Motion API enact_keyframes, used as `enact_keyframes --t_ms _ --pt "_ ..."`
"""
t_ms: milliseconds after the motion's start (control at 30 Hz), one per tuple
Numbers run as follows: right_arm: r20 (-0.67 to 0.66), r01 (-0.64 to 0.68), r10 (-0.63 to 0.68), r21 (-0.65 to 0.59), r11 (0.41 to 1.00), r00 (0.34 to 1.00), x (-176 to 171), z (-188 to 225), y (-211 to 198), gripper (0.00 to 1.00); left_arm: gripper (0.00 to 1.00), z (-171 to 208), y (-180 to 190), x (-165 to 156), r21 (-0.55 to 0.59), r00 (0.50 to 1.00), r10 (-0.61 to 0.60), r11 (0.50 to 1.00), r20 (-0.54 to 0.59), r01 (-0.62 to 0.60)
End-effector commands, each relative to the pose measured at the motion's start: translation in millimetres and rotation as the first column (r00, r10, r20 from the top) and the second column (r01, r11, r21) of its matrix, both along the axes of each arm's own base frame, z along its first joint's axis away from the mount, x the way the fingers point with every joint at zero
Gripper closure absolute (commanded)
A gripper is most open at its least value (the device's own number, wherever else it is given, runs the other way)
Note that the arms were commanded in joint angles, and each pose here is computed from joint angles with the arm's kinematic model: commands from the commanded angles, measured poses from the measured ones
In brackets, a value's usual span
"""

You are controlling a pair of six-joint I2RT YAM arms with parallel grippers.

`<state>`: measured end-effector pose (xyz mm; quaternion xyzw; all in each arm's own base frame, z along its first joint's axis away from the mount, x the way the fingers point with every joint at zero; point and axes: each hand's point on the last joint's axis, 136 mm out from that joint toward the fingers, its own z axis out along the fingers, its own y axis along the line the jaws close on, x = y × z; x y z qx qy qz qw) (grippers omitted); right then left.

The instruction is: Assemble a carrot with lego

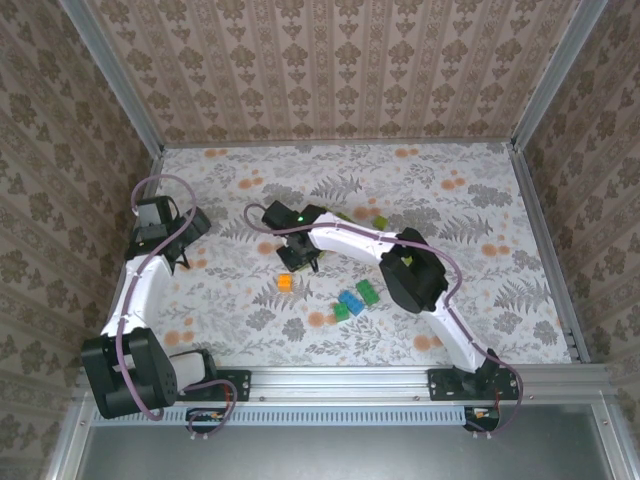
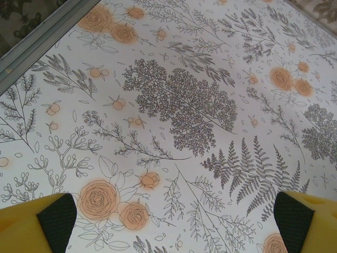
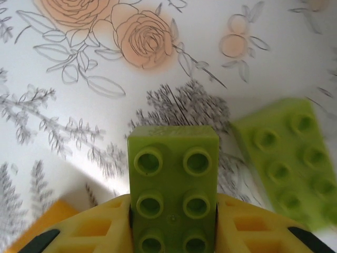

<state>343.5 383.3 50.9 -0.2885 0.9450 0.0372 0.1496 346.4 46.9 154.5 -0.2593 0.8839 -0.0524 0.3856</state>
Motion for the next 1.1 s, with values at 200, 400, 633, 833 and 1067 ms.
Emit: enact_keyframes --t_ms 200,400,633,833,1067 --pt "0.112 0.070 -0.070 0.002 0.998 0.991 -40.3 68.9 -63.3 0.67 0.00 7.2 -4.4 4.5 -0.023 1.000 -0.007 1.000 0.022 0.008" --pt "0.070 0.161 -0.162 0.008 0.987 0.984 -94.0 52.0 -105.9 0.67 0.00 6.8 -6.5 5.6 -0.018 1.000 -0.013 1.000 0.020 0.013" --pt "0.030 0.245 -0.247 0.062 0.968 0.969 -134.6 30.3 -117.8 0.68 0.00 5.4 -11.5 7.7 -0.015 1.000 -0.026 1.000 0.014 0.026" --pt "0.011 0.244 -0.245 0.068 0.967 0.969 -147.0 17.4 -107.8 0.68 0.00 5.9 -16.2 8.9 -0.012 0.999 -0.041 0.999 0.012 0.041" --pt "0.000 0.238 -0.238 0.042 0.970 0.971 -148.2 5.3 -101.1 0.68 0.00 7.6 -17.7 8.0 -0.009 0.999 -0.045 0.999 0.015 0.045"
